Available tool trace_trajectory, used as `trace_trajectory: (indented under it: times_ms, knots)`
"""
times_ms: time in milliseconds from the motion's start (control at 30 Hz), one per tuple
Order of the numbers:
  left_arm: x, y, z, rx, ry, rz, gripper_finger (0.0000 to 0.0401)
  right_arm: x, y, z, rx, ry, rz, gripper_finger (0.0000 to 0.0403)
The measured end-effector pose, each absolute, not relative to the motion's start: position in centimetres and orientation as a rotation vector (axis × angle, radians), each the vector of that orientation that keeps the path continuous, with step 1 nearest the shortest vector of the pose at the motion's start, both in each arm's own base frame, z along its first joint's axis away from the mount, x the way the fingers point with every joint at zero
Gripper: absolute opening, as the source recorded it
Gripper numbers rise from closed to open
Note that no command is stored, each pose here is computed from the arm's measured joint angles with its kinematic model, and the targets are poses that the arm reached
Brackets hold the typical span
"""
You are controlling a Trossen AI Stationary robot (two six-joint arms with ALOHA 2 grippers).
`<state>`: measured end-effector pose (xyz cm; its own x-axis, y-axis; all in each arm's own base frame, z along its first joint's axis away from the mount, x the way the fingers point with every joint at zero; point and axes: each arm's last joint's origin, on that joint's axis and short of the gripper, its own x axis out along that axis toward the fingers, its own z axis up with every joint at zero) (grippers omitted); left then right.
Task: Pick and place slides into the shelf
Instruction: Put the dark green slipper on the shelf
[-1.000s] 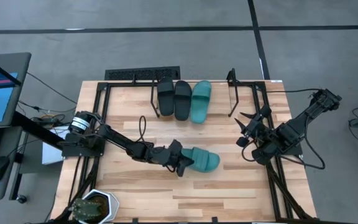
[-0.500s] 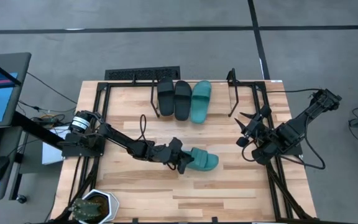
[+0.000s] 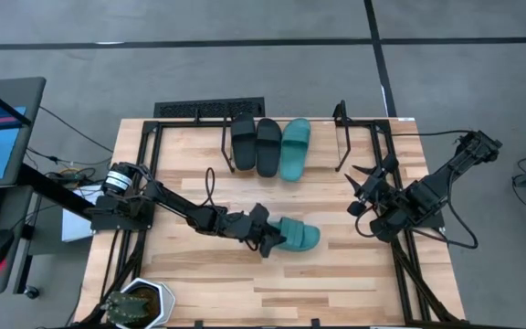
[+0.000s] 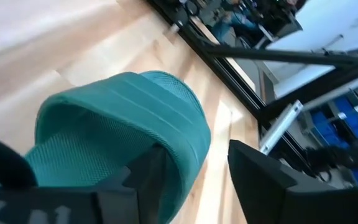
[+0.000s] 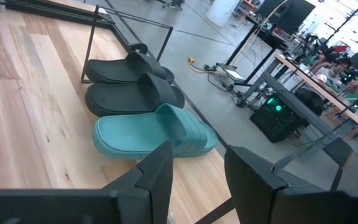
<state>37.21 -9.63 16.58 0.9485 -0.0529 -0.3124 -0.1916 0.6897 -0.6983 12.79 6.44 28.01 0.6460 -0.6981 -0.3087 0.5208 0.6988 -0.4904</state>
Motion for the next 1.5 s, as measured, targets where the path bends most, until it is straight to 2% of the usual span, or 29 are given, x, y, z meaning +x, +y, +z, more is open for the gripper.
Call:
trace_trajectory:
  times_ms: [267, 400, 600, 967, 1300, 1500]
  knots:
    - [37.1, -10.0, 16.5, -0.823, 0.385, -0.024, 0.0196, 12.8, 6.4, 28.0, -0.374, 0.512, -0.708, 0.0133]
    - [36.8, -10.1, 15.9, -0.826, 0.488, -0.053, 0.0207, 12.8, 6.5, 28.0, -0.372, 0.517, -0.705, 0.0133]
    - [36.2, -9.9, 14.7, -0.800, 0.619, -0.004, 0.0210, 12.8, 6.5, 28.0, -0.371, 0.517, -0.704, 0.0133]
    - [35.3, -10.3, 13.6, -0.804, 0.818, -0.065, 0.0210, 12.8, 6.5, 28.0, -0.369, 0.517, -0.704, 0.0133]
    - [35.0, -11.7, 13.7, -0.801, 0.812, -0.076, 0.0210, 12.8, 6.5, 28.0, -0.367, 0.517, -0.703, 0.0133]
    - [36.3, -13.5, 16.3, -0.779, 0.705, -0.096, 0.0210, 12.8, 6.5, 28.0, -0.366, 0.517, -0.703, 0.0134]
